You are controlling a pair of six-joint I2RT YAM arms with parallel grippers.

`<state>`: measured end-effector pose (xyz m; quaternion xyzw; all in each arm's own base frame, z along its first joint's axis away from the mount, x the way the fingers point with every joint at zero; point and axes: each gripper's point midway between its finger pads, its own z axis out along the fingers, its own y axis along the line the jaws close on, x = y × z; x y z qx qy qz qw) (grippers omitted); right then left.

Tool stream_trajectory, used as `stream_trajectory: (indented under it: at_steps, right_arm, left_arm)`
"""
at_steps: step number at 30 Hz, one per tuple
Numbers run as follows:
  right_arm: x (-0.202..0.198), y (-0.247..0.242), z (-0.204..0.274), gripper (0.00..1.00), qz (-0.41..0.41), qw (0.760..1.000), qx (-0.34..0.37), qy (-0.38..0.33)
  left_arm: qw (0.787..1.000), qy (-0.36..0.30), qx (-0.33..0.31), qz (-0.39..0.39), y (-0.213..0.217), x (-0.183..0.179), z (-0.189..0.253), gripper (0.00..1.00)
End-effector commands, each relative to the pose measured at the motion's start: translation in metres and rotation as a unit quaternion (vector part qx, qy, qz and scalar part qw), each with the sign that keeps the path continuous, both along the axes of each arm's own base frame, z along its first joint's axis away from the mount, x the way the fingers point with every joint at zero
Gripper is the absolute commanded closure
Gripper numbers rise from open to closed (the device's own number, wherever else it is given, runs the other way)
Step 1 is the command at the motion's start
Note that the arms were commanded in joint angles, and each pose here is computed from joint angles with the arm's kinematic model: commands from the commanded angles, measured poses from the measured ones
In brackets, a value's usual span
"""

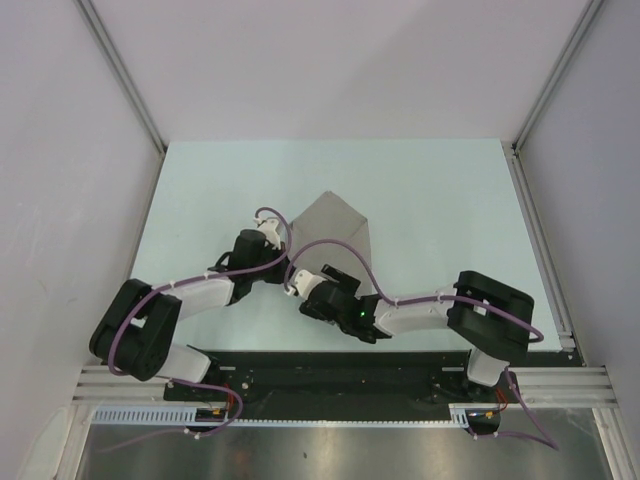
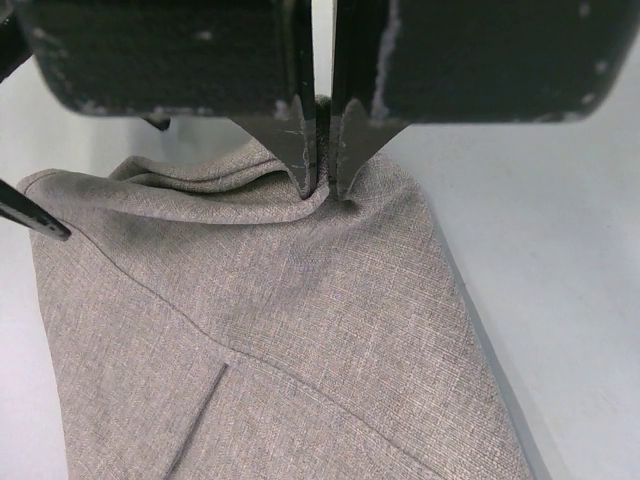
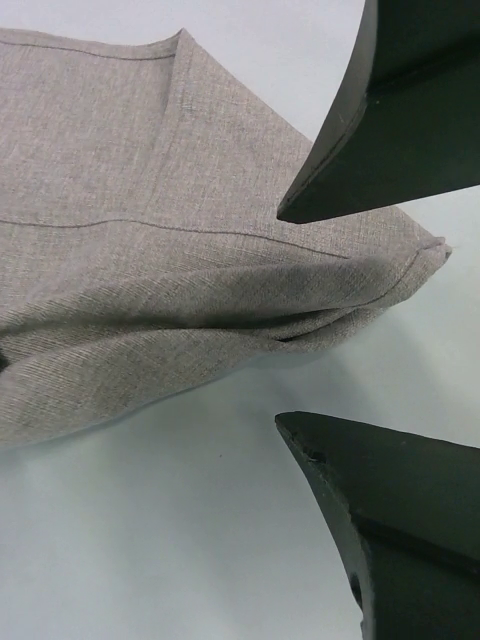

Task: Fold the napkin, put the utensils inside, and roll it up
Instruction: Roll the napkin with the utensil

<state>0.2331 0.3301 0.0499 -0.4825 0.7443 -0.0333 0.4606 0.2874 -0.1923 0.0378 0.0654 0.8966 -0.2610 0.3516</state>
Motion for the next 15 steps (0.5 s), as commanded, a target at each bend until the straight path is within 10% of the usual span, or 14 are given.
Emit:
stream_trajectory:
  at_steps: [1,15]
  right_arm:
    - [0.015,0.001,0.011,0.25,-0.031,0.997,0.004,-0.065]
    - [0.002,-0.005,-0.022,0.9,-0.005,0.998,-0.056,0.002]
  left_arm:
    - [1.0,-0.004,-0.012,0.004,-0.002,0.009,0.01,1.0]
    - [1.0,-0.009,-0.03,-0.002,-0.006,0.014,0.019,0.99]
